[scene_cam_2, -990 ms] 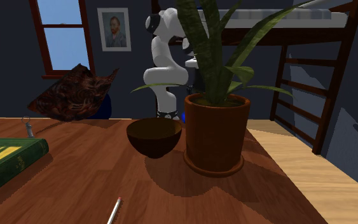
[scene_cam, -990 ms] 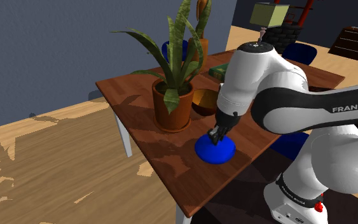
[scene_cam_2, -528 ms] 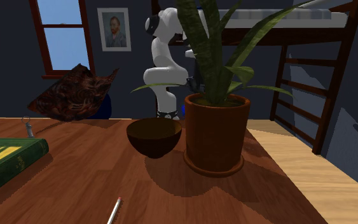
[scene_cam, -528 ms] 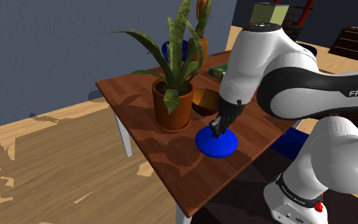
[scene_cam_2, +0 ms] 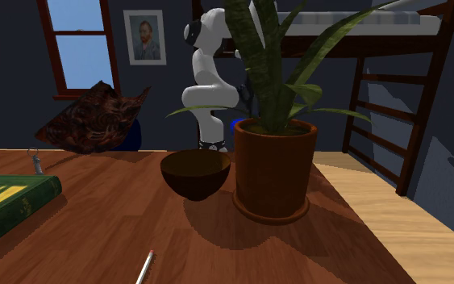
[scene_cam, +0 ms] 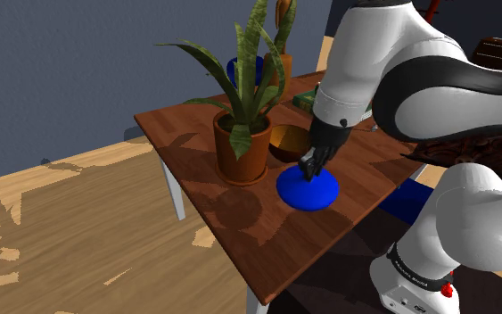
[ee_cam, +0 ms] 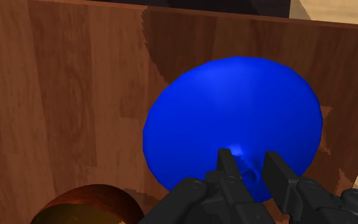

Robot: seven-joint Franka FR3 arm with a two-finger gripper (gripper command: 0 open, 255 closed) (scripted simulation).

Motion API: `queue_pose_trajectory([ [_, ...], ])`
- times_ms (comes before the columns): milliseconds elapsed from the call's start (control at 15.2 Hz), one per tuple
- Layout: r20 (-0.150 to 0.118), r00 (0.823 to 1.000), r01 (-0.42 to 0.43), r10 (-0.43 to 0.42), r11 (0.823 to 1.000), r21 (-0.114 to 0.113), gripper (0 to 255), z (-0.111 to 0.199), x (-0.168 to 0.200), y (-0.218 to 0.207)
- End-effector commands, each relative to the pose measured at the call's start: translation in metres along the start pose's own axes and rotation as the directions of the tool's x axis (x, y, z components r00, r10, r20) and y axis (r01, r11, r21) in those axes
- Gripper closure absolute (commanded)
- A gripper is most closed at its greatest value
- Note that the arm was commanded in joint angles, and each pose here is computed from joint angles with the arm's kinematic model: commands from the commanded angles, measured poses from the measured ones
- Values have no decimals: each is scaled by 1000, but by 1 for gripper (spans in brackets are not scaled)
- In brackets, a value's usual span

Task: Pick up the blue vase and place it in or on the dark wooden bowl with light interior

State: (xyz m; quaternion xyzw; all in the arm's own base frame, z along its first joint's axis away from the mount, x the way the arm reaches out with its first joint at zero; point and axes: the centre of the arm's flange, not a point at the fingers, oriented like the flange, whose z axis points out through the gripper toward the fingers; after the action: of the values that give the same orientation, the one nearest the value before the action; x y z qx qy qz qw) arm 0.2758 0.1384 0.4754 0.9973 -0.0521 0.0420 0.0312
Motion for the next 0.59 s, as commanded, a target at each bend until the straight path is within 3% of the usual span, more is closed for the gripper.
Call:
queue_pose_trajectory([
  [0,0,1000,0,0,1000,0,255,-11,1,0],
  [528,0,1000,0,0,1000,0,255,-53,5,3],
])
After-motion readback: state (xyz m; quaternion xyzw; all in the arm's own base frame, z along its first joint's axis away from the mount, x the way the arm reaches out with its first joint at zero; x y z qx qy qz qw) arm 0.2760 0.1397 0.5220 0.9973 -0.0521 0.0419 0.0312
